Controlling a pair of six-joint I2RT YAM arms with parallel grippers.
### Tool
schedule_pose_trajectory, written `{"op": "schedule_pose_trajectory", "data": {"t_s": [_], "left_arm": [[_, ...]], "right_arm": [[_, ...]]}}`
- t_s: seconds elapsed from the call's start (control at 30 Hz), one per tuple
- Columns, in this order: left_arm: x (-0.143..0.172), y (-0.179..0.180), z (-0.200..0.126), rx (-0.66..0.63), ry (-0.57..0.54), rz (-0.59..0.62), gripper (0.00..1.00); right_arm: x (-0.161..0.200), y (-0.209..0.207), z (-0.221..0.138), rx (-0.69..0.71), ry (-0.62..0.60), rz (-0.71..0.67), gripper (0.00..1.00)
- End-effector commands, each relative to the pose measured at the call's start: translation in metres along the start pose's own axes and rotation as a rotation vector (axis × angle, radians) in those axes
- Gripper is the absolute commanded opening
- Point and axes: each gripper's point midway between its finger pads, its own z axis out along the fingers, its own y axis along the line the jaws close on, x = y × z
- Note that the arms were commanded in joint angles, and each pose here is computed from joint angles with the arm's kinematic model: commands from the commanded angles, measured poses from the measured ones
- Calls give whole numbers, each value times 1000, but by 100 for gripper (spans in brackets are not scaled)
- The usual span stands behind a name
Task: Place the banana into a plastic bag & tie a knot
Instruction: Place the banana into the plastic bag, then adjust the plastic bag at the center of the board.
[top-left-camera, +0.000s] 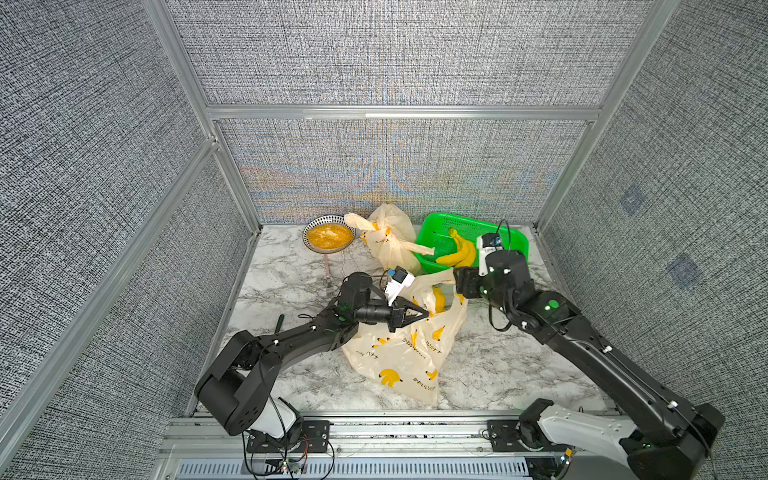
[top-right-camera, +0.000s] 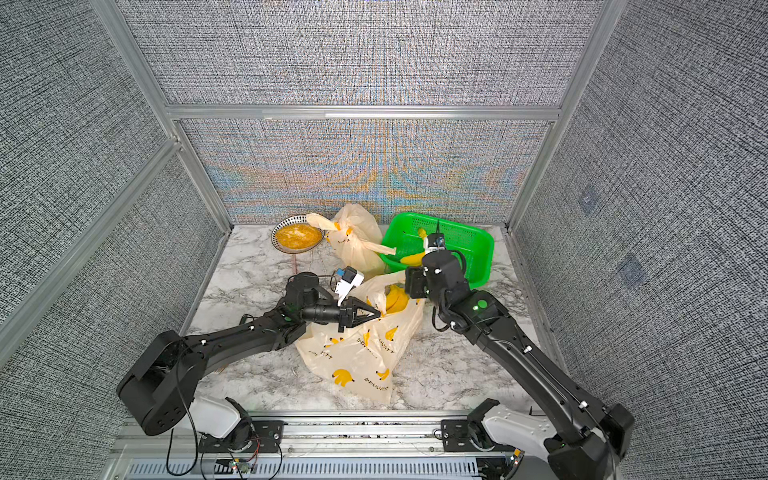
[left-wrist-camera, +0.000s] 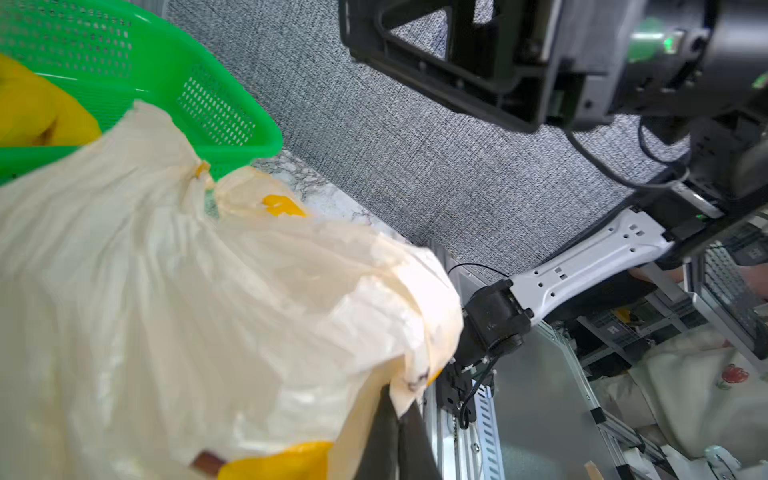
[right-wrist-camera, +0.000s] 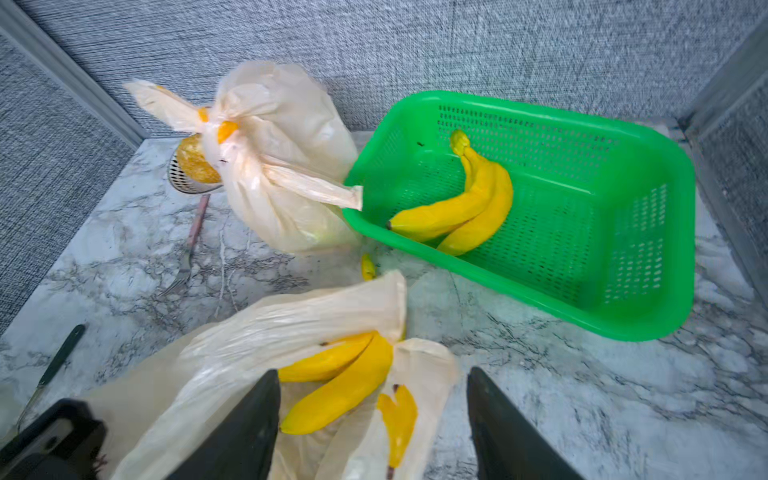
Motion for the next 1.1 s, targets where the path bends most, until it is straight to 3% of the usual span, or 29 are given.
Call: {"op": "schedule_pose_trajectory", "data": {"t_s": [0.0, 0.13, 0.2, 0.37, 0.47, 0.57, 0.63, 0.7, 0.73, 0.77, 0.9, 0.93, 1.0, 1.07], "left_arm": [[14, 18, -6, -106, 40, -2, 0], [29, 48, -13, -273, 100, -47, 0], [37, 60, -15, -329, 133, -65, 0], [46, 70, -10, -340, 174, -89, 0], [47, 74, -7, -335, 182, -94, 0], [46, 75, -5, -330, 182, -96, 0], [45, 75, -5, -329, 180, -92, 0], [45, 78, -6, -347, 181, -92, 0], [45, 80, -6, -352, 183, -93, 0], [44, 82, -5, -360, 183, -94, 0], [28, 95, -1, -418, 219, -110, 3], [21, 95, -4, -446, 221, -110, 13], [1, 88, -13, -502, 192, -90, 55], [-18, 69, -23, -507, 160, -63, 74]], "right_arm": [[9, -10, 27, -87, 61, 68, 72], [32, -31, 76, -133, 140, 163, 72], [52, -27, 98, -225, 225, 198, 72], [91, 7, 117, -423, 345, 229, 97], [106, 15, 134, -413, 403, 225, 98], [121, 8, 157, -301, 451, 180, 97], [128, 3, 166, -251, 464, 155, 72], [119, -1, 165, -212, 431, 133, 26], [111, -1, 161, -198, 402, 121, 8], [97, 1, 155, -191, 355, 105, 0], [51, 14, 125, -200, 216, 54, 0], [51, 17, 120, -216, 228, 52, 0], [61, 27, 109, -255, 250, 39, 0], [84, 31, 100, -265, 284, 35, 0]]}}
